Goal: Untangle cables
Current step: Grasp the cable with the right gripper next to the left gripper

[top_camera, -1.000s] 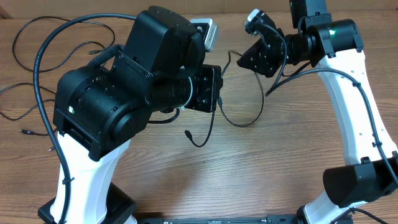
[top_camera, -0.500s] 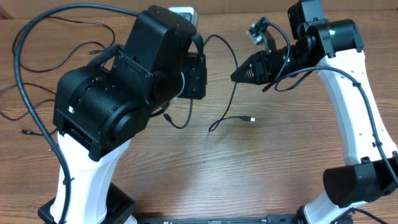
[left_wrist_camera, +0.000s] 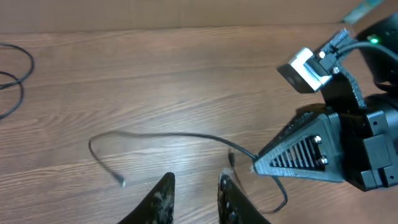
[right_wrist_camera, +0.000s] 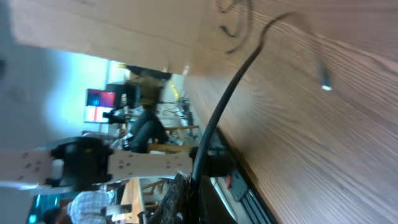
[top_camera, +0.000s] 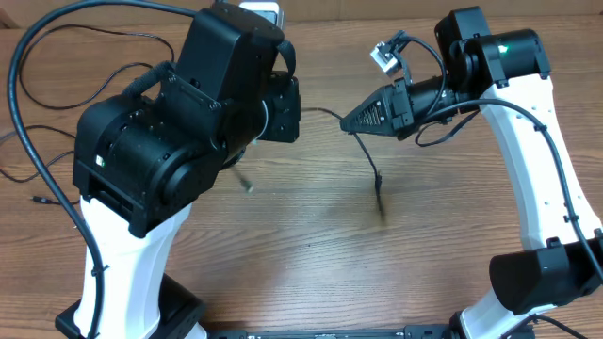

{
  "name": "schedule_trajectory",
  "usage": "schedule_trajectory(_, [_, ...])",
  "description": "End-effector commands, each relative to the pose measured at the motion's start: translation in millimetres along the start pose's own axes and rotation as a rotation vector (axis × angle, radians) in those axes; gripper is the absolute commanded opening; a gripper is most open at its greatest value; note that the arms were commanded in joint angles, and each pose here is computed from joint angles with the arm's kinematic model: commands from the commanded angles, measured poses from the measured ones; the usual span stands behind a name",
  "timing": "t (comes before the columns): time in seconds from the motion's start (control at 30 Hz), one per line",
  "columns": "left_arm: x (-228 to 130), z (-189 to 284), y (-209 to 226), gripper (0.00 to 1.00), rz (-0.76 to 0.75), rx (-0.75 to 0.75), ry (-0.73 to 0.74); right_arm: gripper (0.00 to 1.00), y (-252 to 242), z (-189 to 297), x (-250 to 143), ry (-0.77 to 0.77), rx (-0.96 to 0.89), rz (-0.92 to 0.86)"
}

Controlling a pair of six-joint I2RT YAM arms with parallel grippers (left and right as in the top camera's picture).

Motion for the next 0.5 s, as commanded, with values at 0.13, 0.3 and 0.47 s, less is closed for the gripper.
schedule_trajectory(0.13, [-5,7,-18,0.22,0.052,-0.126,0.026,0.04,48,-2,-13,-0.007,0.134,0.224])
schedule_trajectory(0.3, [-6,7,-23,0.22,0.113,-0.152,0.041,0.04,72,-7,-13,-0.005,0.244,0.327])
schedule_trajectory(0.47, [-6,-1,-22,0.47,0.119,-0.137,0.054,0.04,94,-2,-10,-0.017,0.374,0.426])
Point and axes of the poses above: each gripper's point midway between its finger pads, its own z axis back along the fingers, its own y axis along the line the jaws close on, x = y × z, the point moved 1 cm from there along z, back along the fingers, and after that the axes turned 10 degrees about -z, right-handed, at the moved point
